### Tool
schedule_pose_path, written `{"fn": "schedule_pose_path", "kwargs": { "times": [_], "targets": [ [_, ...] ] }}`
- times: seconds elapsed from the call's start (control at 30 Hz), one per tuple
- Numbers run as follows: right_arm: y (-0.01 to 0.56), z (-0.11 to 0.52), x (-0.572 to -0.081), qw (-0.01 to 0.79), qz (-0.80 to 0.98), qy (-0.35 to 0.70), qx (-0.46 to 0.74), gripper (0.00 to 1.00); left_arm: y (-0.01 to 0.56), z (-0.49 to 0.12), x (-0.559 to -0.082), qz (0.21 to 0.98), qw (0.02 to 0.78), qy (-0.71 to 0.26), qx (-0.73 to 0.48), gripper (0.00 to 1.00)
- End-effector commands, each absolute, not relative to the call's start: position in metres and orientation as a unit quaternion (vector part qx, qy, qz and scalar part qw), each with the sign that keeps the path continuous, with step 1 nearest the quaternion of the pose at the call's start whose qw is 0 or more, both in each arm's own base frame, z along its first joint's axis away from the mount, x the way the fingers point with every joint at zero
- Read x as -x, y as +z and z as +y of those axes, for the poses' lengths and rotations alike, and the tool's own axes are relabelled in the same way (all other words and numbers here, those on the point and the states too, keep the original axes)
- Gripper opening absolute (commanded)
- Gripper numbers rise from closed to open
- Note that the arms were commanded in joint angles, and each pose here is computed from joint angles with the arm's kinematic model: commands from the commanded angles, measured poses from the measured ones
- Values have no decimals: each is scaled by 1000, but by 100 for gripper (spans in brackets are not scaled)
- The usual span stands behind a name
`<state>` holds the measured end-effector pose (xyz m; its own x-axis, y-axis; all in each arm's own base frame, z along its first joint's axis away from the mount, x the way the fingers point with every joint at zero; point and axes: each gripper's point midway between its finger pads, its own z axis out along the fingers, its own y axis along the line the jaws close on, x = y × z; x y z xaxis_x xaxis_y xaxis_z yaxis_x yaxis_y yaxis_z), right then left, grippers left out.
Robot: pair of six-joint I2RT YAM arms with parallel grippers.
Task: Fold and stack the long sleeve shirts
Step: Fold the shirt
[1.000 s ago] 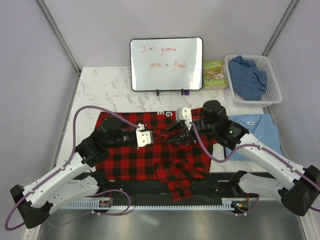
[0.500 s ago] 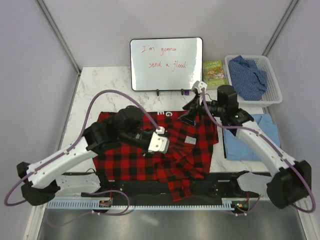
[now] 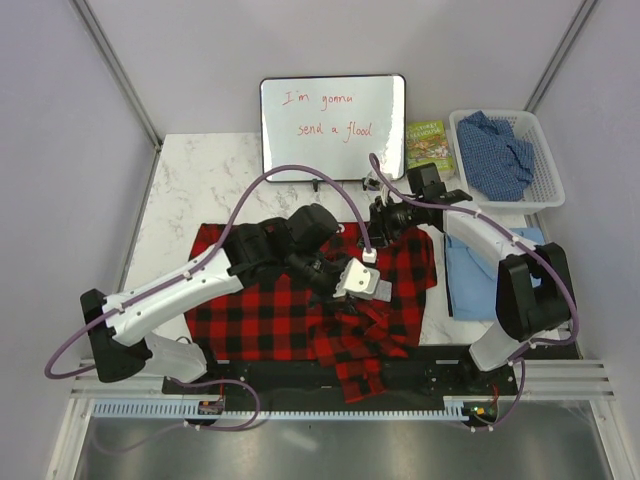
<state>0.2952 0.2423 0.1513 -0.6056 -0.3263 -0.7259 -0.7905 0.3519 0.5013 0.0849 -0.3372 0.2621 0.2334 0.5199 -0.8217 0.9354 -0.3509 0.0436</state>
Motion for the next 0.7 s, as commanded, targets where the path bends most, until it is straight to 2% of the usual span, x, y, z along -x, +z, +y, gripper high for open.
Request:
{"fn": "schedule_pose_path", "kwargs": {
  "times": [0.0,0.07,0.1,0.17,0.2,0.3,0.33,0.37,0.4,0.53,0.67],
  "targets": [
    [153,245,-293,245,767,457,379,37,263,-325,-80,554,254,-413,-677,2],
    [153,243,-297,254,770,442,384,43,260,-319,-97,590,255,-432,-633,2],
    [155,242,-300,259,771,435,386,46,256,-308,-124,637,260,-431,-584,2],
    [159,239,-309,271,775,421,387,53,244,-295,-149,686,255,-435,-525,2],
    [161,238,-312,275,774,417,388,56,239,-279,-177,716,272,-427,-481,2],
    [164,234,-321,279,775,403,399,67,216,-246,-214,766,283,-419,-397,2],
    [165,235,-324,276,775,400,406,71,203,-237,-219,783,276,-411,-377,2],
    [162,233,-327,274,779,391,406,81,198,-229,-227,792,278,-407,-360,2],
    [161,232,-329,272,782,387,405,83,192,-211,-241,808,286,-396,-329,2],
    [149,226,-338,266,796,360,408,84,169,-167,-268,843,305,-357,-263,2],
    [134,219,-341,249,810,338,408,81,155,-127,-287,862,322,-322,-221,2]
  ]
}}
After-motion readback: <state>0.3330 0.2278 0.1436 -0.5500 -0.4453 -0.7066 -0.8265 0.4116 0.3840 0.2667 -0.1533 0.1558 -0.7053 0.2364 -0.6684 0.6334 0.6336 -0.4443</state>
